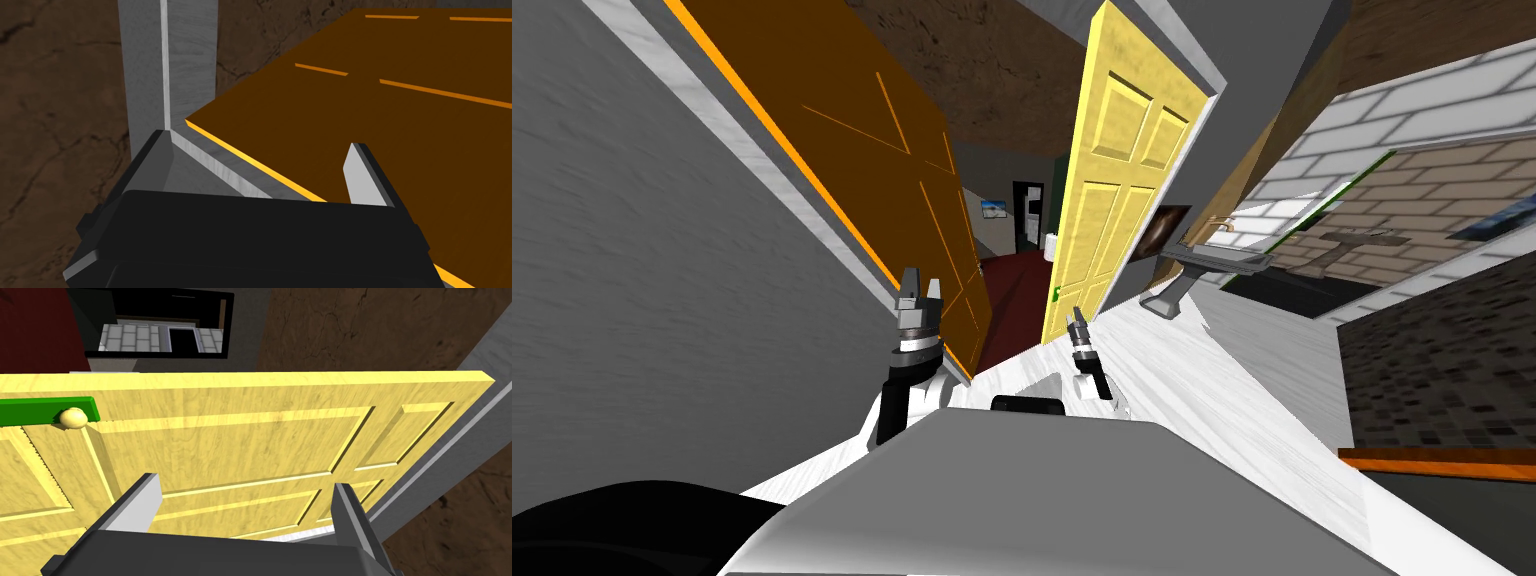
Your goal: Push the door open
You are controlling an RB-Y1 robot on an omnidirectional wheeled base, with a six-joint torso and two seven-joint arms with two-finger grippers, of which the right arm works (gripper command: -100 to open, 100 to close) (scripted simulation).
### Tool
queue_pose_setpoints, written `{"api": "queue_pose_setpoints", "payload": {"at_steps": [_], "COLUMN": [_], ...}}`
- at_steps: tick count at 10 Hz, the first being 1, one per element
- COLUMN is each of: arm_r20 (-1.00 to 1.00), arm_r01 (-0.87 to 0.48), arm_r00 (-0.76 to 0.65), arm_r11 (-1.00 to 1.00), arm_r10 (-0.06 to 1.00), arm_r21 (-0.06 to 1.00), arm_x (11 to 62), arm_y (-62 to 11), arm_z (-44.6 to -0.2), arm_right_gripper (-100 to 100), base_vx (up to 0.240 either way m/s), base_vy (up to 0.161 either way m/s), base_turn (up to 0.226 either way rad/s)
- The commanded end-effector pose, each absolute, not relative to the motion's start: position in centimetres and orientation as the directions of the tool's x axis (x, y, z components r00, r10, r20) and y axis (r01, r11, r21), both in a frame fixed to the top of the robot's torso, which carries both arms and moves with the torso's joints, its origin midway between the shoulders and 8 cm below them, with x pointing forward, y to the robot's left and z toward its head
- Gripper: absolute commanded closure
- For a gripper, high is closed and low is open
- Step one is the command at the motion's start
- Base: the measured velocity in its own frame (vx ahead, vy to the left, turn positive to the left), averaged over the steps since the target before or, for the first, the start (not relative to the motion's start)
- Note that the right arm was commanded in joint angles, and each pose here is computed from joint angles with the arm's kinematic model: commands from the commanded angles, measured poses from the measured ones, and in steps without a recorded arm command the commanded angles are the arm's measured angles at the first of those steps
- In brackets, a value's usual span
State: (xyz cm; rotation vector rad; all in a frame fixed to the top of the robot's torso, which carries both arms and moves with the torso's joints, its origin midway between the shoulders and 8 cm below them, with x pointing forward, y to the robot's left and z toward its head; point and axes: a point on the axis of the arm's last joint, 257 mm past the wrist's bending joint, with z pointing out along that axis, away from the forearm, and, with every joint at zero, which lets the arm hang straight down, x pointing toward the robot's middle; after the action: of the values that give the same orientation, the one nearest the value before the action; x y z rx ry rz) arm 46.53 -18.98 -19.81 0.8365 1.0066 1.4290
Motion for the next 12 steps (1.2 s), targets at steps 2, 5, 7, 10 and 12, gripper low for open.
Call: {"api": "queue_pose_setpoints", "payload": {"at_steps": [2, 5, 7, 10, 12], "arm_r20": [-0.051, -0.050, -0.048, -0.046, -0.044], "arm_r01": [-0.353, -0.329, -0.306, -0.270, -0.247], "arm_r00": [-0.118, -0.126, -0.134, -0.146, -0.154], "arm_r11": [0.006, 0.006, 0.005, 0.005, 0.005], "arm_r10": [0.992, 0.991, 0.990, 0.988, 0.987], "arm_r21": [0.936, 0.944, 0.952, 0.963, 0.969], "arm_x": [46.8, 47.1, 47.3, 47.6, 47.8], "arm_y": [-18.4, -18.0, -17.6, -17.0, -16.6], "arm_z": [-21.6, -23.0, -24.3, -26.3, -27.5], "arm_right_gripper": [-100, -100, -100, -100, -100], "base_vx": [0.060, 0.063, 0.060, 0.061, 0.069], "base_vy": [-0.112, -0.092, -0.068, -0.110, -0.108], "base_turn": [0.074, 0.069, 0.062, 0.082, 0.077]}}
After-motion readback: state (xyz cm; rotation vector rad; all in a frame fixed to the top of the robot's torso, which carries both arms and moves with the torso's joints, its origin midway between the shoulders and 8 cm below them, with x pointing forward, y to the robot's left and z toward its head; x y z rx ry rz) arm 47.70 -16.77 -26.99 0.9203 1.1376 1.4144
